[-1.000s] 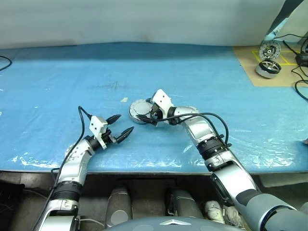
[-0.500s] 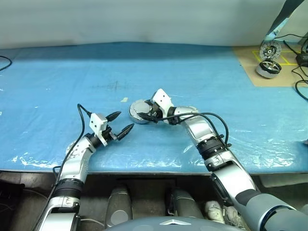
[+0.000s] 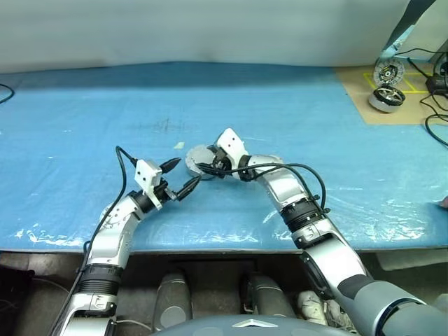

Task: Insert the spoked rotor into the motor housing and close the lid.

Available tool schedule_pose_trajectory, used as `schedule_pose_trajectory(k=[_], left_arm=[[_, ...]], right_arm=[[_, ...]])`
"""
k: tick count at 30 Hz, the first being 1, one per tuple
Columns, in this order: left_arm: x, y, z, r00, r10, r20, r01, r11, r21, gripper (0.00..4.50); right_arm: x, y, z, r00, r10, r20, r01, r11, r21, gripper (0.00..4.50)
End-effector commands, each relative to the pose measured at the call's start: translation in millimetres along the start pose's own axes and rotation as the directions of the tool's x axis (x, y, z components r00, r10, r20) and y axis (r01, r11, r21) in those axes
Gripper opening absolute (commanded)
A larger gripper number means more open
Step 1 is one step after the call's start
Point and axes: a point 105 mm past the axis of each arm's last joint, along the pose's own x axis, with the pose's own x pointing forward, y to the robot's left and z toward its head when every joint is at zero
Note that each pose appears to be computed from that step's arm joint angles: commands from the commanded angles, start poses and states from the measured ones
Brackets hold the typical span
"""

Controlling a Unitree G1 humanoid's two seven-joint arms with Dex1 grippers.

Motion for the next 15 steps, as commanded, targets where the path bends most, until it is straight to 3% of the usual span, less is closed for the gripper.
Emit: schedule_pose_trajectory(k=[1,15], left_arm=[[-1,-1,6,1.0,0.002,0.017,-0.003,1.0,0.027,4.5],[-20,15,-11,0.996,0.078,-0.037,-0.076,0.996,0.037,4.5]], right_arm=[[4,2,-3,0.999,0.0,-0.033,0.0,1.0,-0.023,2.93],[3,-2,-17,0.997,-0.02,-0.074,0.018,1.0,-0.025,2.93]])
